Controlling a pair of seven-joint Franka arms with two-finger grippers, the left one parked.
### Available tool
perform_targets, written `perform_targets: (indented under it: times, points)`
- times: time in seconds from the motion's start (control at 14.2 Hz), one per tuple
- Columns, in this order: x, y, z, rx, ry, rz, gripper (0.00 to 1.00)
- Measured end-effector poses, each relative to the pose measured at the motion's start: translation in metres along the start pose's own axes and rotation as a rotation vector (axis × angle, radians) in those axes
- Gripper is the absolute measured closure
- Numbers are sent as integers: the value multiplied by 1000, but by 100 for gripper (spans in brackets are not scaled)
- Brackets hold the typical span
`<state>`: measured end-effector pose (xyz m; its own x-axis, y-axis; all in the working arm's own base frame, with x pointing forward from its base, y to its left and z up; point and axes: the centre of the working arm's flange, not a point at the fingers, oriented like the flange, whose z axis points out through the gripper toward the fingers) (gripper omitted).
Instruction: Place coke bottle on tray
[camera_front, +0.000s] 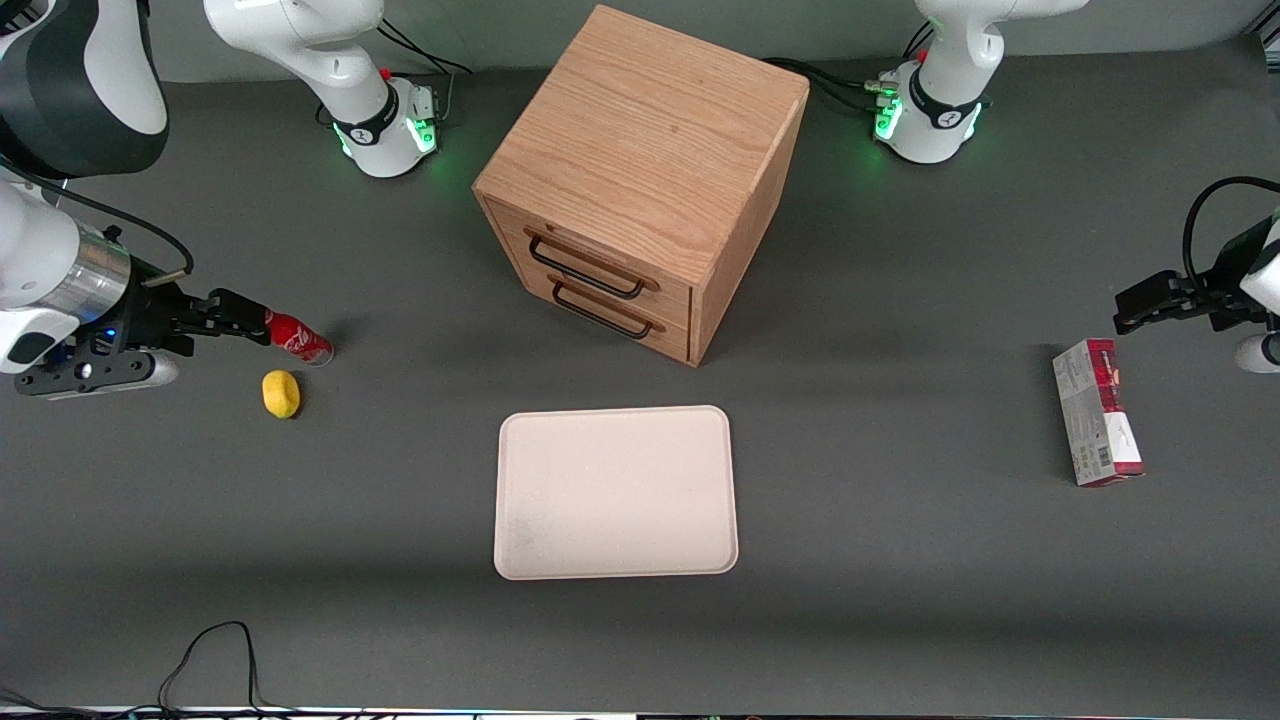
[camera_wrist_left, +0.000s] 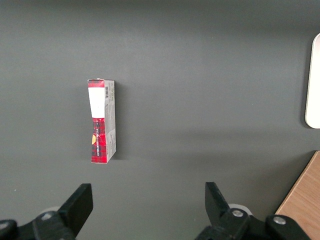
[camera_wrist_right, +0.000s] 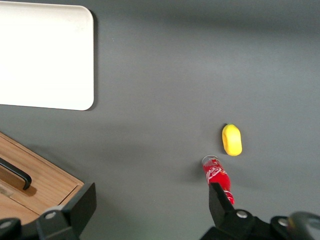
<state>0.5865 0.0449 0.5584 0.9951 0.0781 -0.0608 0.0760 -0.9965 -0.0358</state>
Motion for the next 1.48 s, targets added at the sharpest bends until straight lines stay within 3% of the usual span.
perform_targets:
  times: [0.14, 0.57, 1.48]
  points:
    - [-4, 2, -2, 0, -30, 4, 0]
    - [-10, 2, -12, 0, -63, 3, 0]
    - [-19, 31, -12, -1, -75, 34, 0]
